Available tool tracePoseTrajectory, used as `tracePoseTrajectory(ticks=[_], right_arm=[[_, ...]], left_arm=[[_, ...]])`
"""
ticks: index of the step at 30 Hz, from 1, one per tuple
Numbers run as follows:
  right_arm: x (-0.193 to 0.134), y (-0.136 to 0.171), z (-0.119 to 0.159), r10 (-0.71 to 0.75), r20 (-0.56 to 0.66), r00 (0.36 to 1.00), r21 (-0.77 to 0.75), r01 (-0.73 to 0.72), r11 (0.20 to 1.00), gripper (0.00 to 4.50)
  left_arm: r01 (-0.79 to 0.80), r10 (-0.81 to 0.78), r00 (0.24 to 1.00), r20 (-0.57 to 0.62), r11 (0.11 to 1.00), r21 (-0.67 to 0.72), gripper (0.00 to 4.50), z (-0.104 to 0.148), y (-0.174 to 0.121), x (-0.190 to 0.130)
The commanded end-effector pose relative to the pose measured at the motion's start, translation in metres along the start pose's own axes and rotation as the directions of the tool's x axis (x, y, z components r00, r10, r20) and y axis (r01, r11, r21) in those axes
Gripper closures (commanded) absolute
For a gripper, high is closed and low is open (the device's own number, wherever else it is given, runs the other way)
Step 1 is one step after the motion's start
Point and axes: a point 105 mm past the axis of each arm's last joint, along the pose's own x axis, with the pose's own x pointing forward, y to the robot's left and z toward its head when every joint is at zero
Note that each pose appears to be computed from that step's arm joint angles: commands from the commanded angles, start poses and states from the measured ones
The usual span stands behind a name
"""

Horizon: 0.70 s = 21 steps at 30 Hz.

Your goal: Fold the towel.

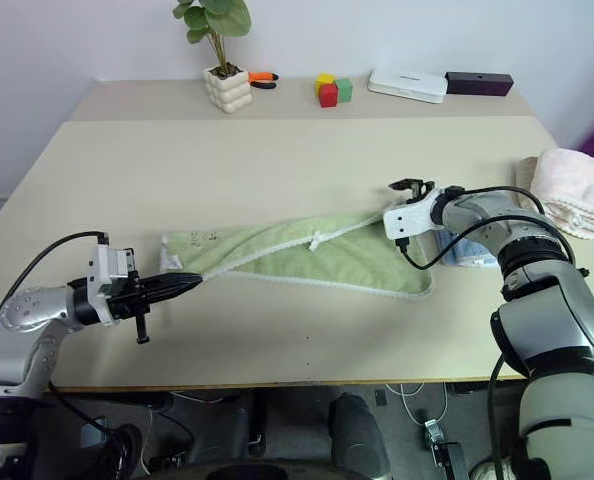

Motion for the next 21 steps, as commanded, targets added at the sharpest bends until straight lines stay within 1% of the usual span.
tracePoseTrajectory(ticks=[1,3,7,11,14,16,18,19,21], right_arm=[[-0.001,-0.003,-0.004,0.001,-0.018,1.0,-0.023,-0.001,1.0,3.41],[-0.001,-0.002,-0.004,0.0,-0.018,1.0,-0.022,-0.001,1.0,4.47],[-0.006,-0.001,-0.008,0.003,-0.021,1.0,-0.027,-0.003,1.0,4.47],[-0.014,-0.003,-0.011,-0.001,-0.003,1.0,0.006,0.001,1.0,4.47],[-0.025,-0.011,0.003,-0.026,0.126,0.992,0.14,0.008,0.99,4.47],[-0.032,-0.012,0.012,-0.021,0.199,0.98,0.24,-0.028,0.97,4.47],[-0.038,-0.013,0.017,-0.016,0.227,0.974,0.257,-0.044,0.965,4.47],[-0.041,-0.013,0.018,-0.01,0.234,0.972,0.278,-0.057,0.959,4.47],[-0.044,-0.019,0.018,-0.038,0.224,0.974,0.294,-0.03,0.955,4.47]], left_arm=[[0.002,-0.002,1.0,0.02,0.999,0.043,4.5,0.011,-0.001,-0.001],[-0.002,0.002,1.0,0.017,0.999,0.046,4.5,0.01,-0.001,-0.001],[-0.012,0.012,1.0,0.013,0.999,0.046,4.5,0.01,0.001,-0.003],[-0.072,0.073,0.997,-0.004,0.995,0.065,4.5,0.006,0.012,-0.003],[-0.172,0.174,0.985,-0.02,0.982,0.084,4.5,0.002,0.032,-0.006],[-0.249,0.252,0.968,-0.014,0.961,0.12,4.5,0.003,0.047,-0.008],[-0.274,0.275,0.961,-0.014,0.96,0.065,4.5,0.001,0.055,-0.008],[-0.291,0.292,0.956,-0.01,0.954,0.068,4.5,0.002,0.061,-0.008],[-0.351,0.355,0.935,-0.01,0.927,0.134,4.5,0.004,0.079,-0.005]])
